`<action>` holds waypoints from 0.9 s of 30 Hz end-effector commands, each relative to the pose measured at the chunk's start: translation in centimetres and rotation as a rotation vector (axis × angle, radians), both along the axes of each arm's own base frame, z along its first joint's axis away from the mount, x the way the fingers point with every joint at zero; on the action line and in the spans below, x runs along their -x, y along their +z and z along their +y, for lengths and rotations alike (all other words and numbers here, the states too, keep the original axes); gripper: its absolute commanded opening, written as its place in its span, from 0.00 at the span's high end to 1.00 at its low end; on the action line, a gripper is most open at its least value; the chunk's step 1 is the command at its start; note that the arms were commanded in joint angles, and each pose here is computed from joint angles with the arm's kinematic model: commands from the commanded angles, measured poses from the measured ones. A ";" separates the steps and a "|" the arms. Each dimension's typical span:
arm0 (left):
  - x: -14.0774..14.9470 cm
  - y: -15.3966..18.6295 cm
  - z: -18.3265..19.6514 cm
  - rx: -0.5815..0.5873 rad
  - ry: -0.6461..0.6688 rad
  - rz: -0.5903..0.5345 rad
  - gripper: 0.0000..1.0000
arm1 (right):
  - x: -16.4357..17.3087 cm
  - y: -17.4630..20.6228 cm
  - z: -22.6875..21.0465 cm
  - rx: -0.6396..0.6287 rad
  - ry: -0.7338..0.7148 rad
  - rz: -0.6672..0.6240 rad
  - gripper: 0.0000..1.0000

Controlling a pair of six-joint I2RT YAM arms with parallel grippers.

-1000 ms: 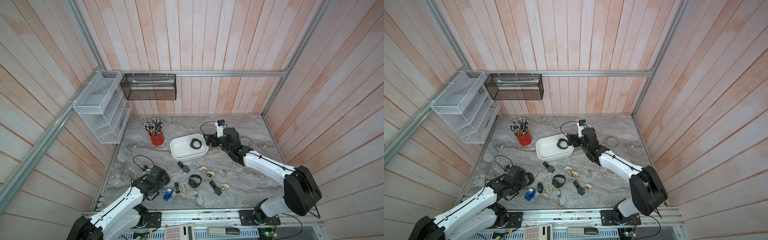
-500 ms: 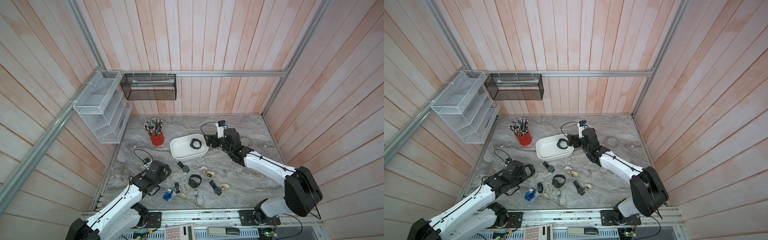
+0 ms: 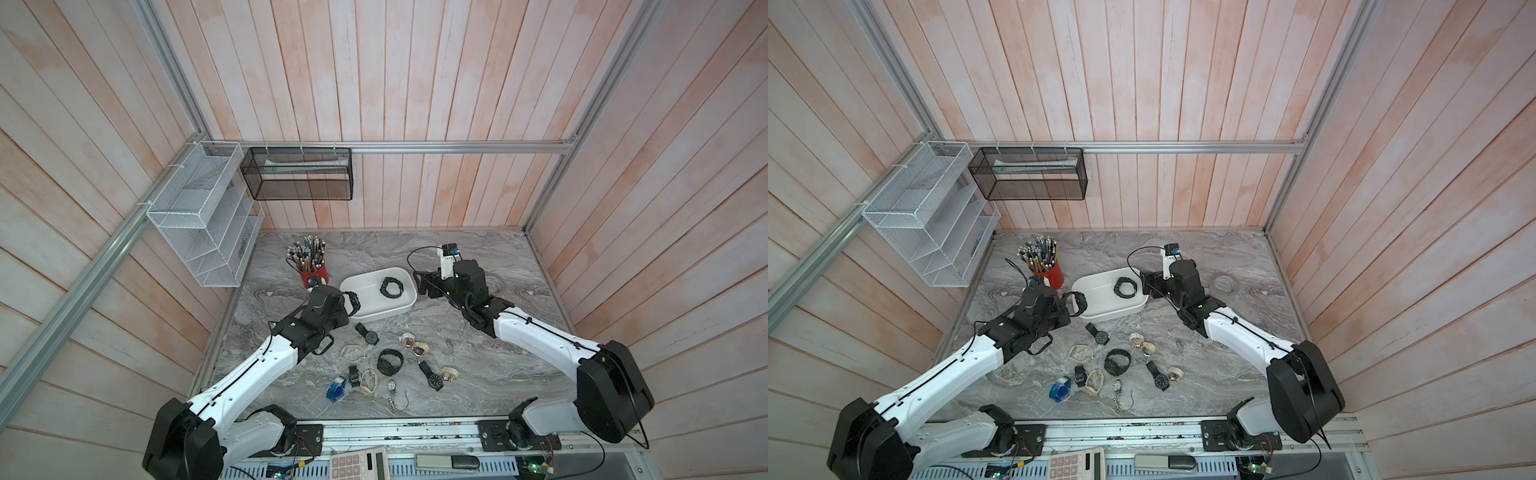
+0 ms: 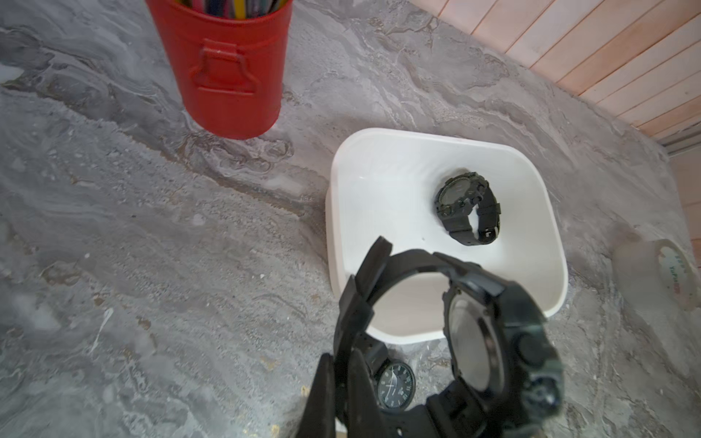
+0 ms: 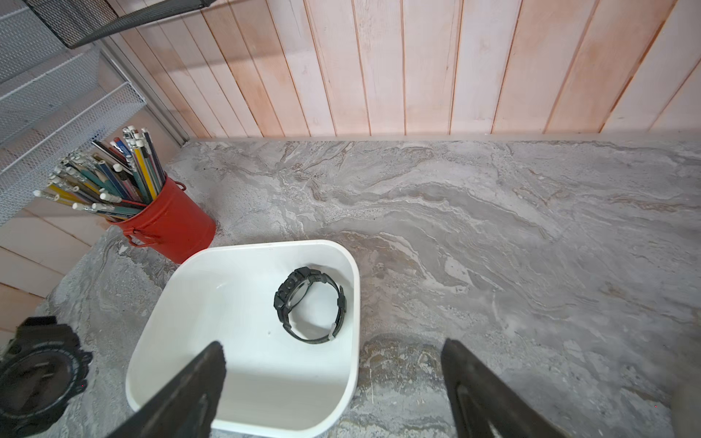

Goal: Put the watch into the storage box
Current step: Pick up the watch at the center of the board, then place the watch in the storage box.

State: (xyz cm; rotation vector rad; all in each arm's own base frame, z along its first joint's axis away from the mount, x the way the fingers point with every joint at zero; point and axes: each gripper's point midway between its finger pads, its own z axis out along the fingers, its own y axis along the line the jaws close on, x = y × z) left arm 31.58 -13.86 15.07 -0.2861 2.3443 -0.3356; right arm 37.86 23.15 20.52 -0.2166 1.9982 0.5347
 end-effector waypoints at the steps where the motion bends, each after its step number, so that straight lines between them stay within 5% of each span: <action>1: -2.6 2.3 -2.3 0.019 -0.070 -0.097 1.00 | 0.1 0.3 -1.2 0.003 -0.033 -0.013 0.09; 27: -10.2 -4.5 -5.5 -0.213 -0.074 0.058 1.00 | 0.4 0.5 -3.9 0.007 -0.081 -0.010 0.09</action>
